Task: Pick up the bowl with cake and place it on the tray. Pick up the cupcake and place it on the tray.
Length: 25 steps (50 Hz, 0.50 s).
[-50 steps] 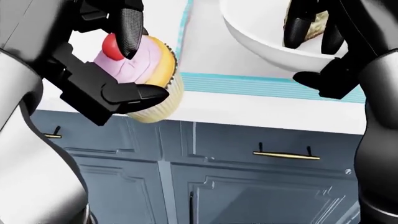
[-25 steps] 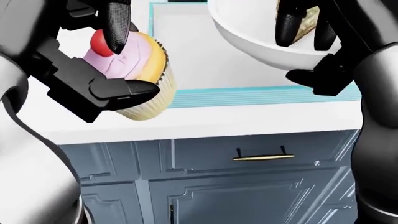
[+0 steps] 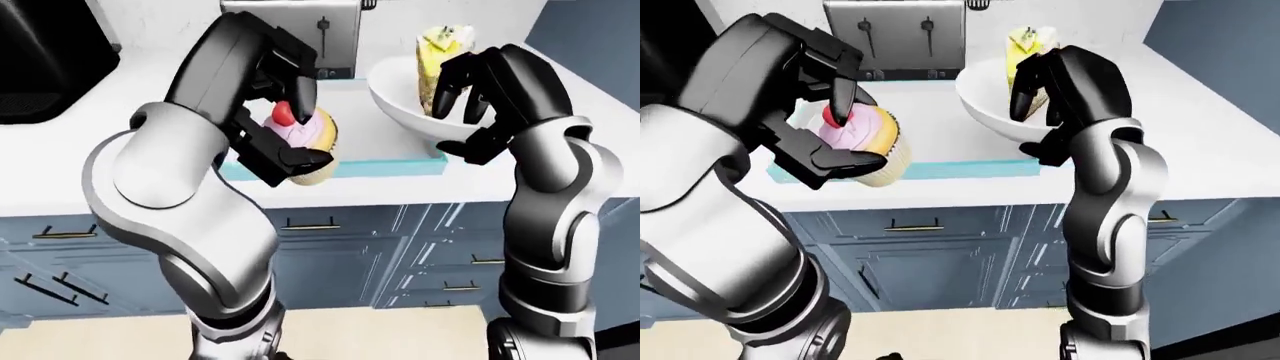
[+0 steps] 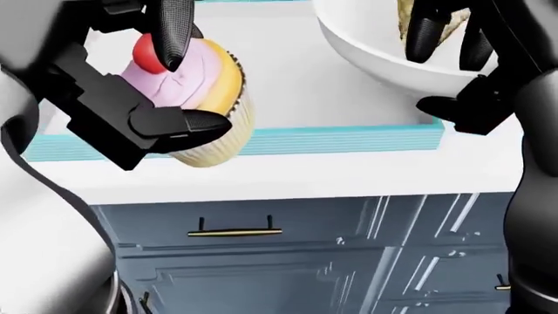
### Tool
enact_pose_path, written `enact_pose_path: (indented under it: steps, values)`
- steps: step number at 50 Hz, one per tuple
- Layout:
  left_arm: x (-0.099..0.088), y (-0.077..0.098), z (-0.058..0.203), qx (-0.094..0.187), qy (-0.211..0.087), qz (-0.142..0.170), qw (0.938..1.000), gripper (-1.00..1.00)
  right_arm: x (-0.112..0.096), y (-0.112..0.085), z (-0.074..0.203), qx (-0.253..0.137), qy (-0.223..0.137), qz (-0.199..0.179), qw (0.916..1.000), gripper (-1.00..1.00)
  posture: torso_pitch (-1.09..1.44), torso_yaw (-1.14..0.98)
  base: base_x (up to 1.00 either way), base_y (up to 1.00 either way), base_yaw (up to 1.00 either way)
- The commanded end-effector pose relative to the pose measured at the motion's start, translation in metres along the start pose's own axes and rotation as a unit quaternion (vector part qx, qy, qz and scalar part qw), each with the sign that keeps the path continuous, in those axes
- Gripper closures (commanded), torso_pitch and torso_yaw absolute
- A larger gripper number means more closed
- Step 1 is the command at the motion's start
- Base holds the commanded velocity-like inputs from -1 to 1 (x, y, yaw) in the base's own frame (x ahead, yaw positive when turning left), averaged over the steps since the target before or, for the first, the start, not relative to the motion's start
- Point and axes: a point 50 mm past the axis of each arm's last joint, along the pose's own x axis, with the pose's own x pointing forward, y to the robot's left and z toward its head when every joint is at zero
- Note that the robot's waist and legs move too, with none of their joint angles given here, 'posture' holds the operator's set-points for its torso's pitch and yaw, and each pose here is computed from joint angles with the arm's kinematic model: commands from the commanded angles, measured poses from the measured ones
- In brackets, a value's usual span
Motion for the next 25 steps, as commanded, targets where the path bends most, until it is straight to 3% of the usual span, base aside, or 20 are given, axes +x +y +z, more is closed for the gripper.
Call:
enact_pose_path:
  steps: [1, 9, 17, 25]
  values:
    - [-0.0054, 0.0060, 0.0081, 0.009, -0.020, 0.024, 0.9995, 1.00, -0.0044, -0.0215, 0.0198, -0.012, -0.050, -0.063, 0.9967, 1.00, 0.00, 0.00, 0.00, 0.00, 0.00]
    - [-0.0051, 0.0090, 0.0096, 0.011, -0.021, 0.026, 0.9994, 1.00, -0.0037, -0.0240, 0.0218, -0.013, -0.055, -0.068, 0.9961, 1.00, 0.00, 0.00, 0.00, 0.00, 0.00]
    - [-0.0056, 0.0130, 0.0132, 0.012, -0.024, 0.030, 0.9992, 1.00, -0.0024, -0.0254, 0.0236, -0.013, -0.058, -0.070, 0.9958, 1.00, 0.00, 0.00, 0.00, 0.00, 0.62]
    - [-0.0053, 0.0146, 0.0112, 0.012, -0.022, 0.031, 0.9992, 1.00, -0.0030, -0.0262, 0.0241, -0.010, -0.058, -0.074, 0.9955, 1.00, 0.00, 0.00, 0.00, 0.05, 0.00]
